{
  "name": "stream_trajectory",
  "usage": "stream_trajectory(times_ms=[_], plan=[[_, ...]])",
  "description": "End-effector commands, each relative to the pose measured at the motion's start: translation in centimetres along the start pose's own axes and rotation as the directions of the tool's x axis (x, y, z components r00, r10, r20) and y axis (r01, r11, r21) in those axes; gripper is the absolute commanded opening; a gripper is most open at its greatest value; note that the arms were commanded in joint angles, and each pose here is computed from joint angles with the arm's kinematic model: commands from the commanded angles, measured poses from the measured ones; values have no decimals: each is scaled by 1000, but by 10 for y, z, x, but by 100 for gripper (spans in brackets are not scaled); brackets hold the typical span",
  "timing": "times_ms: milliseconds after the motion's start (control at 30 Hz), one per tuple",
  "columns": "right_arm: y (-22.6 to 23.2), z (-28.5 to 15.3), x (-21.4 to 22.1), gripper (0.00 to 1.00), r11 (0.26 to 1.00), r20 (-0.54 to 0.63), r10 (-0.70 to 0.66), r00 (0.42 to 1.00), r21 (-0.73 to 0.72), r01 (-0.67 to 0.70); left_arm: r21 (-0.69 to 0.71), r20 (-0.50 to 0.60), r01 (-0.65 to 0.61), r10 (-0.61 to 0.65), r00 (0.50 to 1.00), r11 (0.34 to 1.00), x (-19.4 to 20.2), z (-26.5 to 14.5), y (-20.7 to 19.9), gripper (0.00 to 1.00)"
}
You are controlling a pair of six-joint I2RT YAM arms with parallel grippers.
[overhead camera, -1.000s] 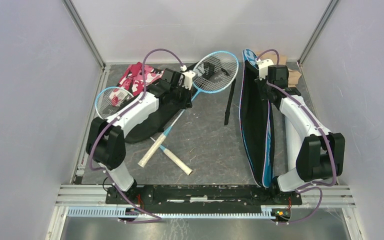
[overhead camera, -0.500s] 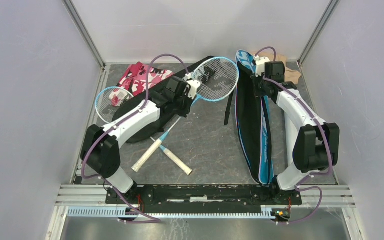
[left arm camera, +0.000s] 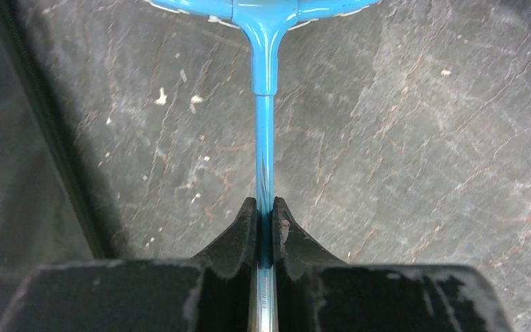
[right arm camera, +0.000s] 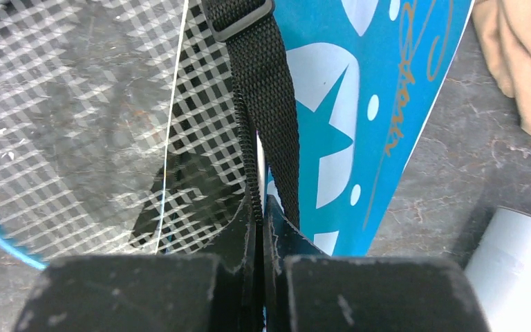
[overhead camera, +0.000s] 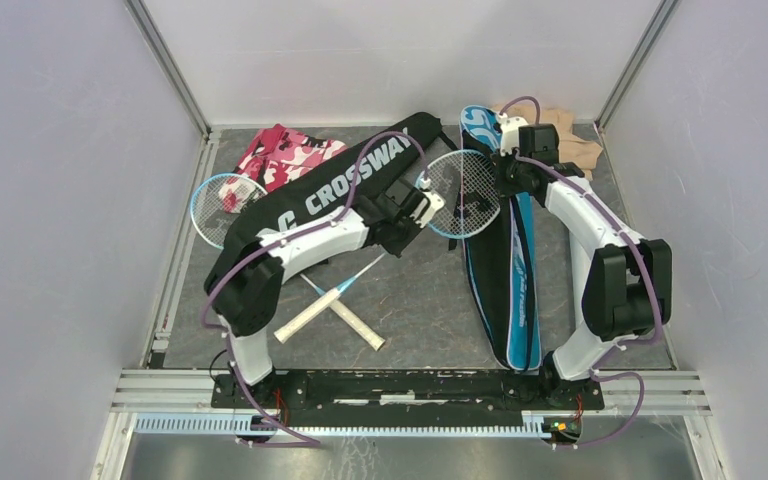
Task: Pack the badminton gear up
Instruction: Place the racket in the racket bag.
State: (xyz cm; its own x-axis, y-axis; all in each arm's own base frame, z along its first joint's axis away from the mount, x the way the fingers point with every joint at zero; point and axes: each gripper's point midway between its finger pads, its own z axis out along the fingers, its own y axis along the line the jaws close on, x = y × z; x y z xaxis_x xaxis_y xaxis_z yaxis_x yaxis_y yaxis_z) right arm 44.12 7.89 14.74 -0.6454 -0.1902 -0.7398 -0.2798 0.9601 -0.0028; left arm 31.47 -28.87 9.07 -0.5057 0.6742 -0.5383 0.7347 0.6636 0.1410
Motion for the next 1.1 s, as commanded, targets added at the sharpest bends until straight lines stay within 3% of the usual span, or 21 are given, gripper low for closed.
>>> stream_trajectory(times_ms=[0,100,300,500,700,800,933,1067], plan=[[20,-1,-25,0,998,82,14,997,-70,-9,30,48,-39,37,998,999,-35,4,-12,2],[24,3,-17,0,996,66,15,998,-94,-9,99,66,-15,8,998,995,-50,11,-30,2],[35,11,-5,0,988,40,65,997,-144,-59,268,78,150,-176,981,952,-84,26,-65,2],[43,18,3,0,979,16,82,996,-189,-78,348,88,280,-328,940,895,-113,47,-82,2],[44,22,6,0,978,2,82,997,-195,-80,413,173,333,-432,885,848,-152,63,-87,3],[41,22,2,0,979,5,85,996,-188,-82,477,172,351,-477,862,806,-165,71,-92,13],[33,21,-5,0,981,17,92,996,-174,-88,559,85,404,-534,841,724,-155,83,-97,29],[28,20,-11,0,980,29,103,994,-171,-97,602,78,388,-535,841,698,-139,83,-96,43]])
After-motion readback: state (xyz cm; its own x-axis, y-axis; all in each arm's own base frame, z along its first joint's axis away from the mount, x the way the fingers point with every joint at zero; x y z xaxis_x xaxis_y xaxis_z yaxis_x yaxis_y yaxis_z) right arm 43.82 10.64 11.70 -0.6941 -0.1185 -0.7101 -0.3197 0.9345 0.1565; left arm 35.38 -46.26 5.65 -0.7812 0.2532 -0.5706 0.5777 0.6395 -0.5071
